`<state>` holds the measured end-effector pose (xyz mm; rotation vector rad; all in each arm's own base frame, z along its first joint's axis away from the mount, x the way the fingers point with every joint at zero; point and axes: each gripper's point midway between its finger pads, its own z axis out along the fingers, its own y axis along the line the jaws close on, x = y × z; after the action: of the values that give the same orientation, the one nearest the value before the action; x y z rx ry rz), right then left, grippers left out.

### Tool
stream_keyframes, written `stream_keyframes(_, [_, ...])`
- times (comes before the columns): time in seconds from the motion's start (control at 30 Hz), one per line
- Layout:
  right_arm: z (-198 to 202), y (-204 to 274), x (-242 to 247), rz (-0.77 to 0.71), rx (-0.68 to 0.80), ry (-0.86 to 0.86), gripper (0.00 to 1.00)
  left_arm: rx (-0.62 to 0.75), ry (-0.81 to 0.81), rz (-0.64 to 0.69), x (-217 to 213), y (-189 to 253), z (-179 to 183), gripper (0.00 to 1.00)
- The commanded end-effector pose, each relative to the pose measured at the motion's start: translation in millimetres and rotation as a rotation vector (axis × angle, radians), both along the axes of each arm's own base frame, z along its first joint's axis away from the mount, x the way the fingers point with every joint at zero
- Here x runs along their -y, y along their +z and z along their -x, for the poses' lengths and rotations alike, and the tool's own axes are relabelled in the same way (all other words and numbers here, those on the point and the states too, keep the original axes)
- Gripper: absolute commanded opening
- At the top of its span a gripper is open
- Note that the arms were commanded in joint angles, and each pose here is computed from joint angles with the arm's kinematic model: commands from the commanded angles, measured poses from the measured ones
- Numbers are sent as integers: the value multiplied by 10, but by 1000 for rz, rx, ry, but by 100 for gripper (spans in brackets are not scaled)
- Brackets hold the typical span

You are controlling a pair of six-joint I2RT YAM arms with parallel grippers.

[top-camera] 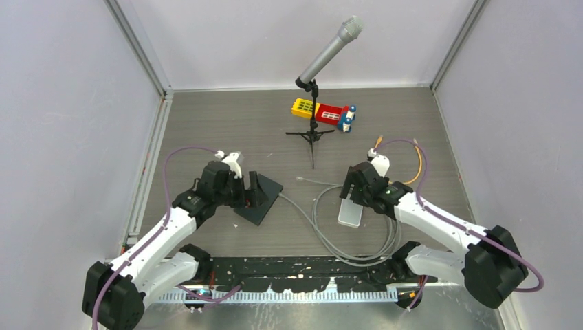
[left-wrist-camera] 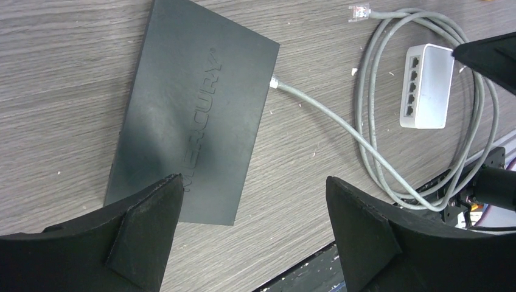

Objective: Insert the plug into the switch port
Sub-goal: Pick up the switch port at the center of the board.

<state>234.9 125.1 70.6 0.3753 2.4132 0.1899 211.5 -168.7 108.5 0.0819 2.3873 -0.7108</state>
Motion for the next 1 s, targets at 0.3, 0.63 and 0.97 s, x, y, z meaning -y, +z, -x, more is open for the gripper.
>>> stream_keyframes(0.3, [-165, -130, -206, 100, 41, -35, 83, 28, -8, 9, 33, 308, -62, 87])
stream_keyframes(0.63, [-156, -295, -231, 192, 21, -3, 84, 14, 41, 4, -5, 475, -91, 86])
stream_keyframes(0.97, [-65, -118, -170, 214, 91, -60, 83, 41, 14, 15, -18, 547, -13, 86])
